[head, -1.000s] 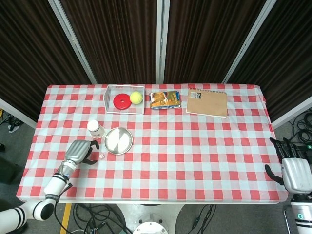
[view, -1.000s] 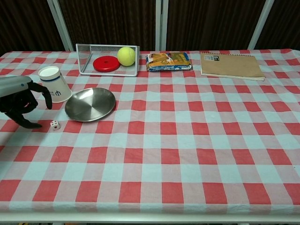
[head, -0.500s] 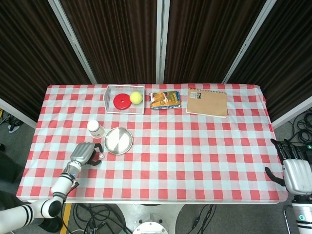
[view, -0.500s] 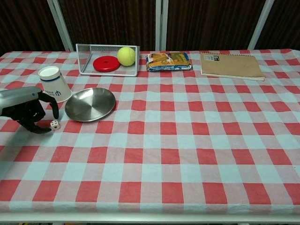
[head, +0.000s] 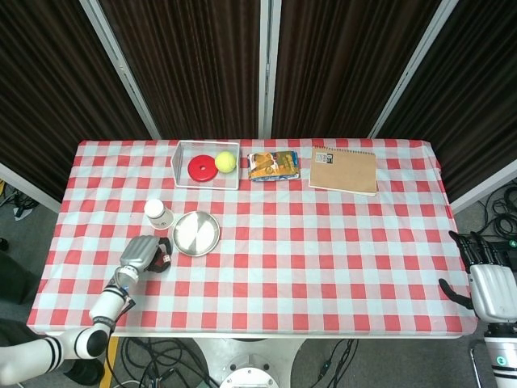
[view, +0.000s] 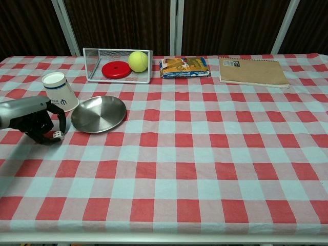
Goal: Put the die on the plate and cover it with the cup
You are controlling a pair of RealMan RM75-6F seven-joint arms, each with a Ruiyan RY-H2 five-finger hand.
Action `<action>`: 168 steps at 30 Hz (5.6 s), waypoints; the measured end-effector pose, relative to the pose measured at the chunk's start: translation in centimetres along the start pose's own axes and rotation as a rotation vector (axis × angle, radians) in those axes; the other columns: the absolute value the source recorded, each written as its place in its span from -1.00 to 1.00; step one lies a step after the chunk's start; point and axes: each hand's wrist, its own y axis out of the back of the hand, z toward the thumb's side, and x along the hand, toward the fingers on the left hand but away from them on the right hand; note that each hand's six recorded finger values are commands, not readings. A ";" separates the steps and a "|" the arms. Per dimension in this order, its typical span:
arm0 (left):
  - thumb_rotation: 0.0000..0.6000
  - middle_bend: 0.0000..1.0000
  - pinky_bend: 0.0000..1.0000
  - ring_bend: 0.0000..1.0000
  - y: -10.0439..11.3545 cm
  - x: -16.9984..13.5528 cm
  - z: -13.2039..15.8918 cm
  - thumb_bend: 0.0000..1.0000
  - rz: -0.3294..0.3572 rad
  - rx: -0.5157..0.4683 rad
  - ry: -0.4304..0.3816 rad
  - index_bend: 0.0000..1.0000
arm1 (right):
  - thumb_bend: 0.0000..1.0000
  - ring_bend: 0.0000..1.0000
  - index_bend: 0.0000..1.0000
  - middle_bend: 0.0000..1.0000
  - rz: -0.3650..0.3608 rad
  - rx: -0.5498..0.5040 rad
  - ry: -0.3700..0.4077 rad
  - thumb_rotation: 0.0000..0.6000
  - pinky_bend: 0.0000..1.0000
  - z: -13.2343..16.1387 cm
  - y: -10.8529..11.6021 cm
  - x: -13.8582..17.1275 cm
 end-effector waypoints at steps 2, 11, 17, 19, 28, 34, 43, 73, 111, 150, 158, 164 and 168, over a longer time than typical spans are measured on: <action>1.00 0.79 0.92 0.78 0.2 -0.1 0.2 -0.21 0.006 0.000 -0.006 0.17 | -0.74 -0.91 -0.80 -0.67 -0.002 0.001 0.002 1.00 -0.76 0.0 0.0 0.0; 1.00 0.79 0.92 0.78 3.3 0.9 4.0 -0.22 0.077 0.046 -0.102 0.16 | -0.74 -0.91 -0.80 -0.67 -0.003 -0.002 0.006 1.00 -0.76 0.1 0.1 0.0; 1.00 0.79 0.92 0.78 3.7 3.8 5.7 -0.21 0.076 0.096 -0.111 0.08 | -0.74 -0.91 -0.80 -0.67 -0.005 -0.008 0.004 1.00 -0.76 0.0 0.1 0.1; 1.00 0.78 0.92 0.78 3.4 4.7 6.3 -0.21 0.062 0.121 -0.108 -0.04 | -0.74 -0.91 -0.80 -0.67 -0.005 -0.008 0.007 1.00 -0.76 0.0 0.1 0.2; 1.00 0.62 0.90 0.71 3.8 4.4 7.7 -0.55 0.102 0.141 -0.125 -0.57 | -0.74 -0.91 -0.80 -0.67 -0.011 -0.009 -0.002 1.00 -0.76 -0.3 0.3 0.4; 1.00 0.47 0.84 0.51 7.0 0.8 5.0 -0.59 0.242 0.065 -0.100 -0.40 | -0.74 -0.91 -0.80 -0.67 -0.019 -0.003 0.003 1.00 -0.76 -0.2 0.6 0.5; 1.00 -0.14 0.12 -0.21 9.5 -3.3 -2.4 -0.65 0.355 -0.105 0.016 -0.43 | -0.77 -0.91 -0.80 -0.67 -0.013 -0.009 0.015 1.00 -0.76 0.0 0.5 0.5; 1.00 -0.62 -0.61 -0.75 6.8 5.6 -5.6 -0.70 0.218 -0.569 0.045 -0.33 | -0.77 -0.91 -0.80 -0.67 -0.020 0.005 0.006 1.00 -0.76 0.1 0.9 0.9; 1.00 -0.50 -0.74 -0.74 5.2 5.1 4.8 -0.44 0.094 -0.479 -0.205 -0.05 | -0.77 -0.91 -0.80 -0.67 -0.006 -0.005 -0.001 1.00 -0.76 -0.3 0.6 1.0; 1.00 -0.50 -0.80 -0.74 4.5 5.1 3.6 -0.43 0.112 -0.424 -0.145 -0.05 | -0.77 -0.91 -0.80 -0.67 -0.010 -0.018 -0.008 1.00 -0.76 -0.6 0.7 1.1; 1.00 -0.50 -0.80 -0.74 5.4 4.9 2.0 -0.43 0.155 -0.492 -0.105 -0.05 | -0.77 -0.91 -0.80 -0.67 -0.003 -0.019 -0.005 1.00 -0.76 -0.4 0.5 1.2; 0.99 -0.50 -0.80 -0.74 4.2 4.2 3.5 -0.43 0.103 -0.479 -0.152 -0.05 | -0.77 -0.91 -0.80 -0.67 0.003 -0.012 -0.001 1.00 -0.76 -0.2 0.4 1.1; 0.99 -0.50 -0.80 -0.74 3.7 4.2 4.1 -0.43 0.082 -0.464 -0.165 -0.05 | -0.77 -0.91 -0.80 -0.67 0.000 -0.009 -0.001 1.00 -0.76 -0.1 0.6 0.9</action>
